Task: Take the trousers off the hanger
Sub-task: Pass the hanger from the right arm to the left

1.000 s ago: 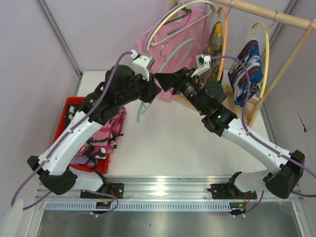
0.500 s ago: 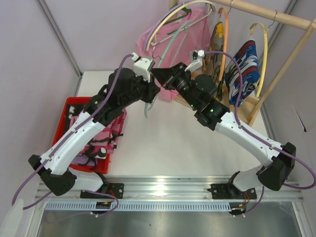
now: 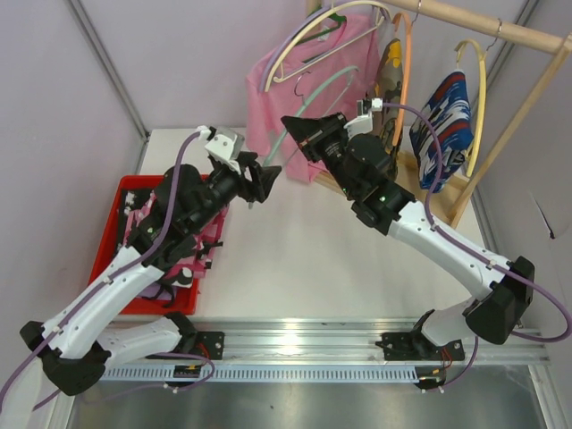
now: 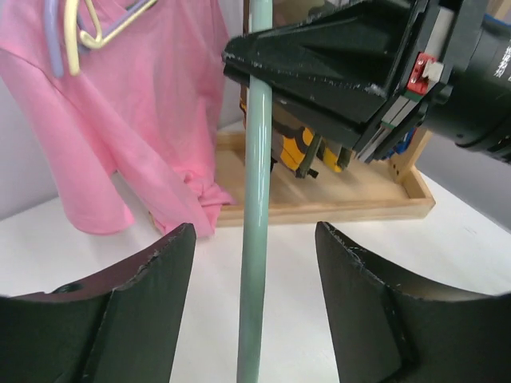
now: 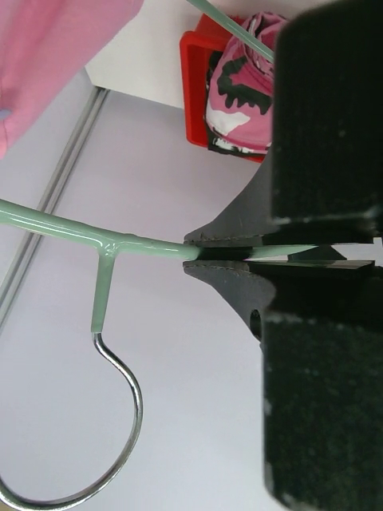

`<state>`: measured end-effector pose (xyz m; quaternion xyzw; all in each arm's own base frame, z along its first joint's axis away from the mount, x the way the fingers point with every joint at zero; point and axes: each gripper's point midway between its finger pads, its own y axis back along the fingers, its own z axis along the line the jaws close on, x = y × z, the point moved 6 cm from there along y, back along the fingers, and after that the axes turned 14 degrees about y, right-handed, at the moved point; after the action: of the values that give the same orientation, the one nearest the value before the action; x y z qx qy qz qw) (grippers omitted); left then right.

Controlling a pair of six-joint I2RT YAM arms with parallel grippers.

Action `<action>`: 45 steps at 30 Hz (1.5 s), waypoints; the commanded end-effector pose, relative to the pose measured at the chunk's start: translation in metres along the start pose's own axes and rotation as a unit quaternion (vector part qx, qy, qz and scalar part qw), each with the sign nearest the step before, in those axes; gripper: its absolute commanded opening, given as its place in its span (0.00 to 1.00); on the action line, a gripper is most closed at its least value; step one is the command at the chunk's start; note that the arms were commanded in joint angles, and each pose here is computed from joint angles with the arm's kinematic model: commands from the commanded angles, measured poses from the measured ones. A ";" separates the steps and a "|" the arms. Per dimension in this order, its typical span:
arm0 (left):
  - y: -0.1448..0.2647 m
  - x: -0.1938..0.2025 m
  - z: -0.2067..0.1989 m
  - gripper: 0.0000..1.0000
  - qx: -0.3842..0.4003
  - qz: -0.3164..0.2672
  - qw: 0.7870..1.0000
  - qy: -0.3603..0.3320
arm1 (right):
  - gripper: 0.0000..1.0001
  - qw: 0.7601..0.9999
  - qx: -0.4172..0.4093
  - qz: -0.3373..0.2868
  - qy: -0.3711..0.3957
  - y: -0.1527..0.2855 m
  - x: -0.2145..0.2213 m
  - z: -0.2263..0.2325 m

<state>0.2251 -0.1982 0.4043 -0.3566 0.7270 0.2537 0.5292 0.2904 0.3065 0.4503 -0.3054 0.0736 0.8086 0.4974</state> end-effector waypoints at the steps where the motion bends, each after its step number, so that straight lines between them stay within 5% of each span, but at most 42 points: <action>1: -0.006 -0.006 0.001 0.68 0.000 -0.027 0.999 -0.023 | 0.00 0.997 -0.028 -0.048 -0.052 -0.001 -0.026 0.030; 11: -0.012 -0.004 0.002 0.61 0.026 -0.080 0.995 -0.059 | 0.00 0.996 -0.037 -0.034 -0.069 -0.001 -0.022 0.035; 15: -0.014 -0.002 0.001 0.41 0.047 -0.074 0.994 -0.060 | 0.00 0.997 -0.038 -0.033 -0.066 0.002 -0.024 0.036; 22: -0.012 0.004 -0.003 0.23 0.080 -0.059 0.993 -0.060 | 0.00 0.996 -0.042 -0.028 -0.068 0.004 -0.024 0.038; 26: -0.012 0.005 0.000 0.22 0.082 -0.061 0.993 -0.056 | 0.00 0.996 -0.044 -0.027 -0.071 0.006 -0.025 0.038; 31: -0.015 0.008 0.001 0.37 0.089 -0.054 0.993 -0.054 | 0.00 0.996 -0.048 -0.024 -0.077 0.007 -0.024 0.040; 36: -0.021 0.012 0.010 0.38 0.081 -0.044 0.994 -0.056 | 0.00 0.995 -0.053 -0.025 -0.082 0.011 -0.028 0.044; 45: -0.030 0.013 0.015 0.02 0.083 -0.051 0.994 -0.047 | 0.00 0.996 -0.056 -0.023 -0.072 0.010 -0.027 0.042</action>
<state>0.2531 -0.2046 0.3828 -0.3374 0.7050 0.2041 0.5895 0.2927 0.3091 0.4516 -0.2611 0.0616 0.8213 0.5035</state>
